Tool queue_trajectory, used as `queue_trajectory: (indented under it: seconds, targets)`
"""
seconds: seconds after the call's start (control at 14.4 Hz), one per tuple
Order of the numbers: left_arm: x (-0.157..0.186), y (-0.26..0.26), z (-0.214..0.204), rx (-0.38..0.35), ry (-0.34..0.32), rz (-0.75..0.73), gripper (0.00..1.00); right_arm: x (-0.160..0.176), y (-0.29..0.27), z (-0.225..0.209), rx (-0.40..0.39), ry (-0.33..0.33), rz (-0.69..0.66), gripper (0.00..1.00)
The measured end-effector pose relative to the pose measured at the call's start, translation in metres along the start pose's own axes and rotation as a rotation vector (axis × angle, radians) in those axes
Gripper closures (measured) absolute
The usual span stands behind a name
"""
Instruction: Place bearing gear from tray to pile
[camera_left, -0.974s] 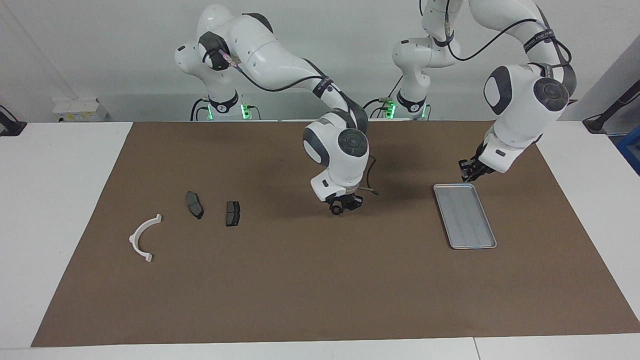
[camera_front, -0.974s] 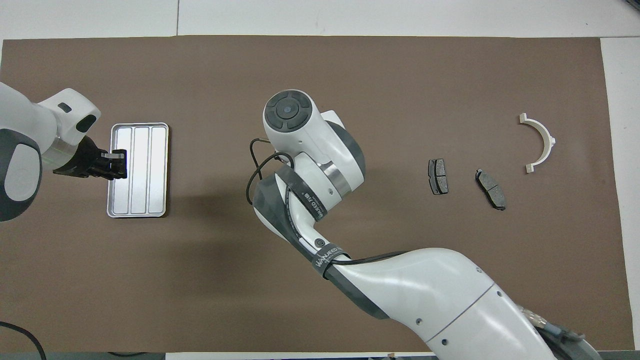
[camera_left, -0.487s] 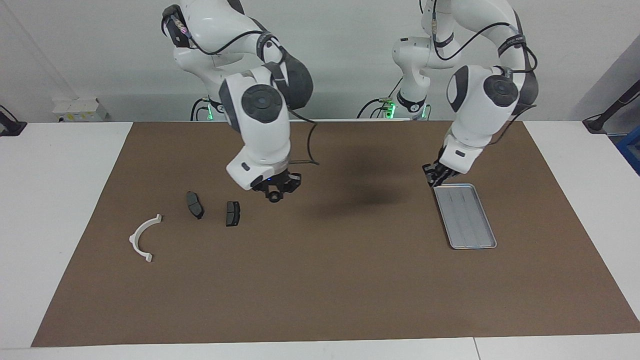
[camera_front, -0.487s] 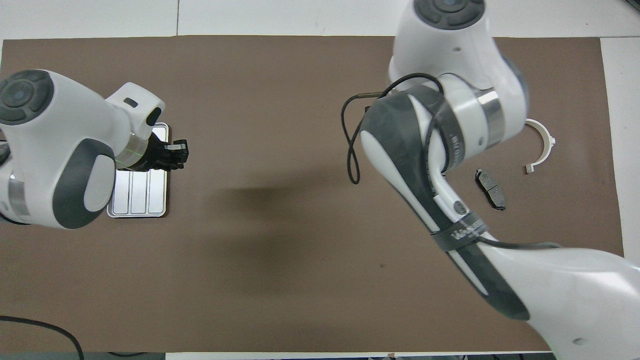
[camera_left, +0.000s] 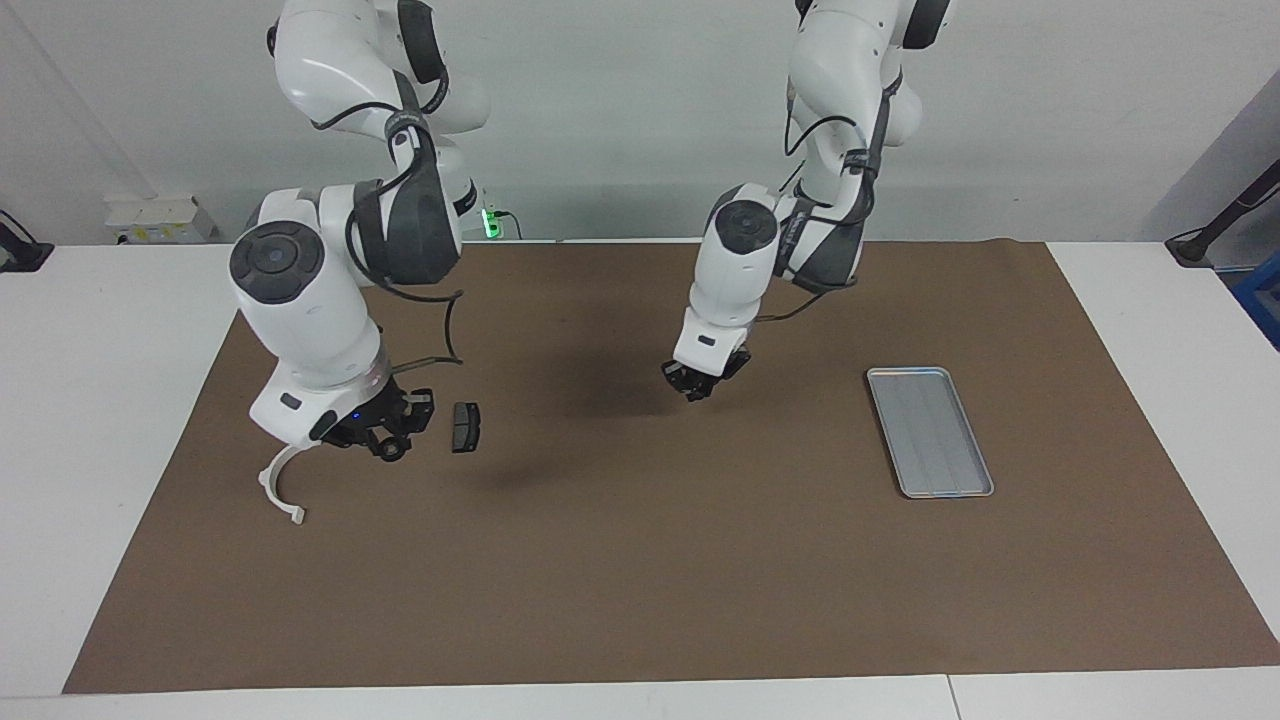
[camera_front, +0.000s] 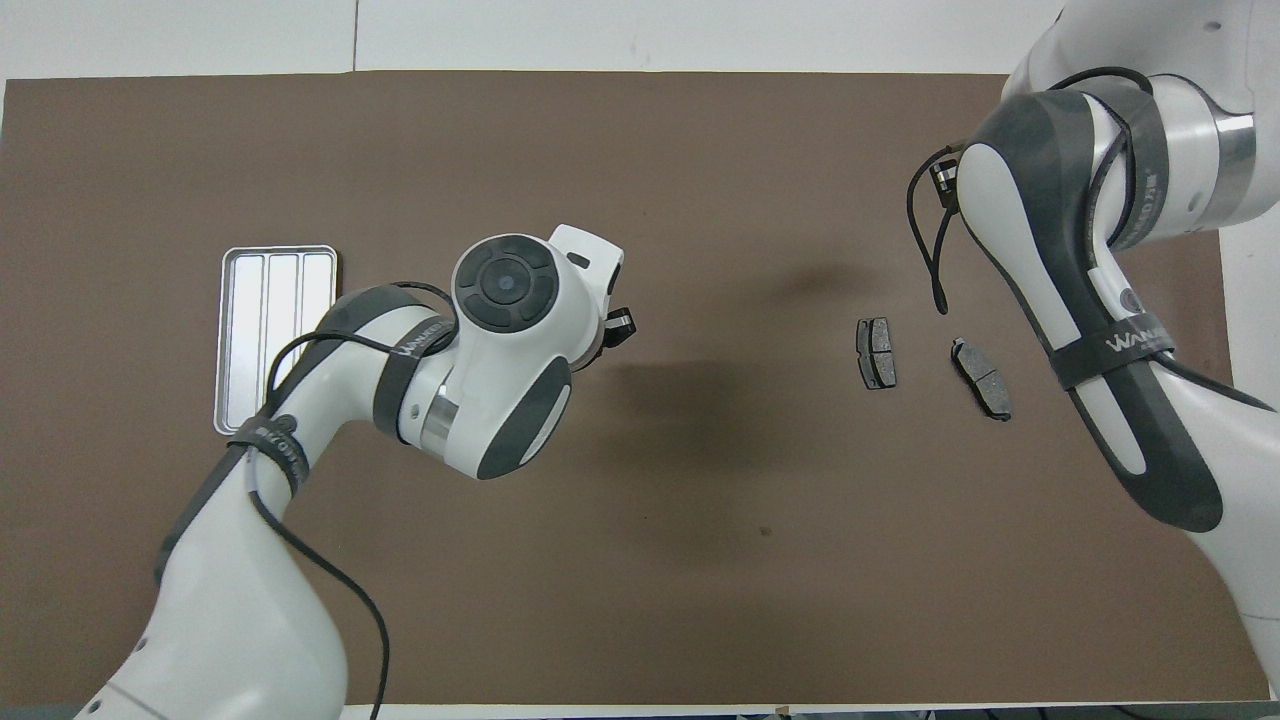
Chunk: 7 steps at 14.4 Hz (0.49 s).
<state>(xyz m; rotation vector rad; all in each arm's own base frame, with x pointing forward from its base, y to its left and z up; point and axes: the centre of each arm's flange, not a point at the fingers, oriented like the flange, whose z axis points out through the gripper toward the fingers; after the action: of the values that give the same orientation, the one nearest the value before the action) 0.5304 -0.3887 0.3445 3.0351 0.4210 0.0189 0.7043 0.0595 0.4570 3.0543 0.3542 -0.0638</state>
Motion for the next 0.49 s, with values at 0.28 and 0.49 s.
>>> queue_trajectory:
  seconds: [0.28,0.49]
  targets:
    - [0.011,-0.001,0.037,0.005,0.011,-0.020,0.76,0.004,0.032,0.085,-0.015,0.046,0.006,0.66]
    - [0.006,-0.004,0.048,-0.009,0.025,-0.014,0.76,0.007,0.050,0.132,-0.010,0.058,0.013,0.66]
